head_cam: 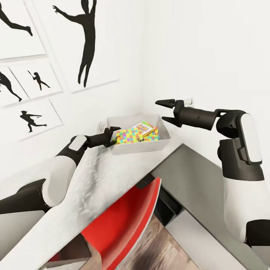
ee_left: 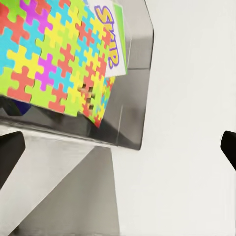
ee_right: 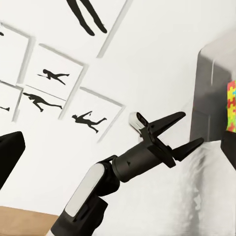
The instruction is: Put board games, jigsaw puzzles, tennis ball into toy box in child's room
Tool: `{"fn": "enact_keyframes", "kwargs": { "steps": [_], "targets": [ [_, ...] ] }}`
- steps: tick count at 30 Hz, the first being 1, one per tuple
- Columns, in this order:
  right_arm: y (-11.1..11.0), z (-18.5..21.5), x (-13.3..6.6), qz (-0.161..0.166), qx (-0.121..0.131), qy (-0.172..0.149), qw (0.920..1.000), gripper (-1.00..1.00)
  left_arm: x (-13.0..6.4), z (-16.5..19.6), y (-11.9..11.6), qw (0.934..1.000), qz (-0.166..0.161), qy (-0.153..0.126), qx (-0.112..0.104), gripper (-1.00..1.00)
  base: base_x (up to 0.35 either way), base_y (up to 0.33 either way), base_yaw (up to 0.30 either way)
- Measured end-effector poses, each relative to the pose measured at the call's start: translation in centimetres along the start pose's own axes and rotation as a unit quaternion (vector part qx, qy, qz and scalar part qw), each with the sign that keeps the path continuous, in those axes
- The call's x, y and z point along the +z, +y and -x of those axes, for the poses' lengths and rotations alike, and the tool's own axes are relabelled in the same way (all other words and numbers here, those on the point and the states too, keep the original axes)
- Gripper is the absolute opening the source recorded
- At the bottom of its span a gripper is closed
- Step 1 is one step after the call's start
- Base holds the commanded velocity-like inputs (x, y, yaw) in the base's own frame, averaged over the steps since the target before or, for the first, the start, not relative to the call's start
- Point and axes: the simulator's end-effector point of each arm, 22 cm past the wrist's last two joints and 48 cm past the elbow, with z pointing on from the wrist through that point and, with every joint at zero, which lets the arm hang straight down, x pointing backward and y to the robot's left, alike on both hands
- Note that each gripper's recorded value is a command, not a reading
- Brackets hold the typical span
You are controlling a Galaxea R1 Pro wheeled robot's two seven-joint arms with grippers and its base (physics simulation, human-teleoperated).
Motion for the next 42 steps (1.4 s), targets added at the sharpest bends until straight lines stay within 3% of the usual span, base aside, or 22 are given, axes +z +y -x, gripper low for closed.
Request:
{"fn": "enact_keyframes", "kwargs": {
  "steps": [10, 22, 31, 42],
  "targets": [
    [1.1, 0.1, -0.4, 0.003, -0.007, -0.003, 1.0, 1.0, -1.4, 1.1, -3.3, 0.9995, -0.021, -0.004, 0.025, 1.0, -0.055, 0.009, -0.004],
    [2.0, 0.1, -0.9, 0.005, -0.011, -0.005, 0.9999, 1.0, -2.5, 1.3, -5.0, 0.999, -0.03, 0.0, 0.034, 1.0, -0.052, 0.028, -0.072],
    [2.8, 0.2, -1.3, 0.008, -0.016, -0.008, 0.9998, 1.0, -5.3, 2.0, -10.0, 0.9934, -0.094, 0.013, 0.065, 1.0, -0.005, 0.003, -0.085],
    [3.8, 0.2, -1.6, 0.01, -0.021, -0.009, 0.9997, 1.0, -9.0, 4.1, -9.9, 0.9928, -0.094, 0.014, 0.073, 1.0, 0.0, 0.0, -0.086]
  ]
}}
